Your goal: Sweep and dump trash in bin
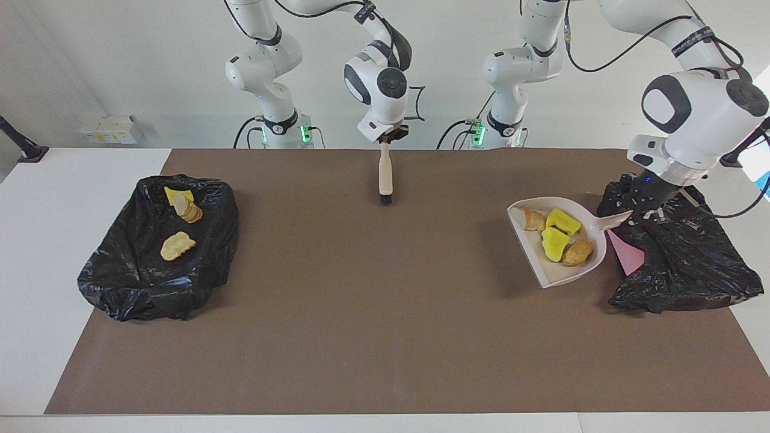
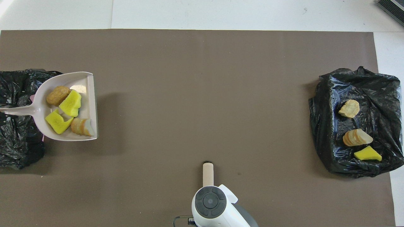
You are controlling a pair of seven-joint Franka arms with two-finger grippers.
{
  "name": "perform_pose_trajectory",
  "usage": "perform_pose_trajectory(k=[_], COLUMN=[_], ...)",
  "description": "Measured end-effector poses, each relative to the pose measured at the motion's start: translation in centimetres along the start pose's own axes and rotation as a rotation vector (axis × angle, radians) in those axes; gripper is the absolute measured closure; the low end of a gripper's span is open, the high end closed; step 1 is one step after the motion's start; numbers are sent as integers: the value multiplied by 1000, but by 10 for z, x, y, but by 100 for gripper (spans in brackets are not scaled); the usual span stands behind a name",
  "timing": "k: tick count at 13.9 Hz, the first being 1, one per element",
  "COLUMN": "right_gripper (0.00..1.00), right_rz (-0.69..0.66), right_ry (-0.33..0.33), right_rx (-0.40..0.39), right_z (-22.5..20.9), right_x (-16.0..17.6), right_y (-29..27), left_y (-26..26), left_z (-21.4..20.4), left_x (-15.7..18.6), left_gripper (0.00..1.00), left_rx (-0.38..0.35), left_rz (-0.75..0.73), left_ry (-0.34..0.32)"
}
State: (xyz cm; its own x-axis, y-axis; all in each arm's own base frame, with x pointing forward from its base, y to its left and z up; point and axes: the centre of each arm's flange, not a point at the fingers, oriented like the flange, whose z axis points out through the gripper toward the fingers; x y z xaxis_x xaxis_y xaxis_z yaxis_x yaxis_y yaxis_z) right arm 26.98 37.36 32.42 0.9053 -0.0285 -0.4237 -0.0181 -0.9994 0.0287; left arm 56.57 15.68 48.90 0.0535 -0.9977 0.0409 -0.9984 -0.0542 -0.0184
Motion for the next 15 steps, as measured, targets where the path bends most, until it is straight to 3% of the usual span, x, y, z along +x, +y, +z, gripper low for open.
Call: perform_pose_trajectory(k=[2, 4, 6, 10, 13, 15], right_gripper=[74, 58, 36, 30, 24, 22], right_rz=[2, 1, -9, -3, 44, 64], right_ry=[0, -2, -3, 25, 75, 103], right_rx=[6, 6, 7, 49, 126, 155], right_z=[0, 1, 0, -23, -74, -113], right_x=[0, 1, 3, 10, 26, 31], right_y=[-1, -1, -1, -3, 25, 54], left_y=[7, 11, 9, -2, -5, -4], left_z=[-14, -30, -43, -59, -67, -70], left_x=[-44, -83, -119, -154, -163, -166], left_gripper=[69, 69, 69, 69, 69, 69], left_rx=[15, 39, 49, 78, 69, 52], left_rz=[8, 17, 44, 77, 123, 143], left_ry=[-5, -21, -82, -248, -388, -439])
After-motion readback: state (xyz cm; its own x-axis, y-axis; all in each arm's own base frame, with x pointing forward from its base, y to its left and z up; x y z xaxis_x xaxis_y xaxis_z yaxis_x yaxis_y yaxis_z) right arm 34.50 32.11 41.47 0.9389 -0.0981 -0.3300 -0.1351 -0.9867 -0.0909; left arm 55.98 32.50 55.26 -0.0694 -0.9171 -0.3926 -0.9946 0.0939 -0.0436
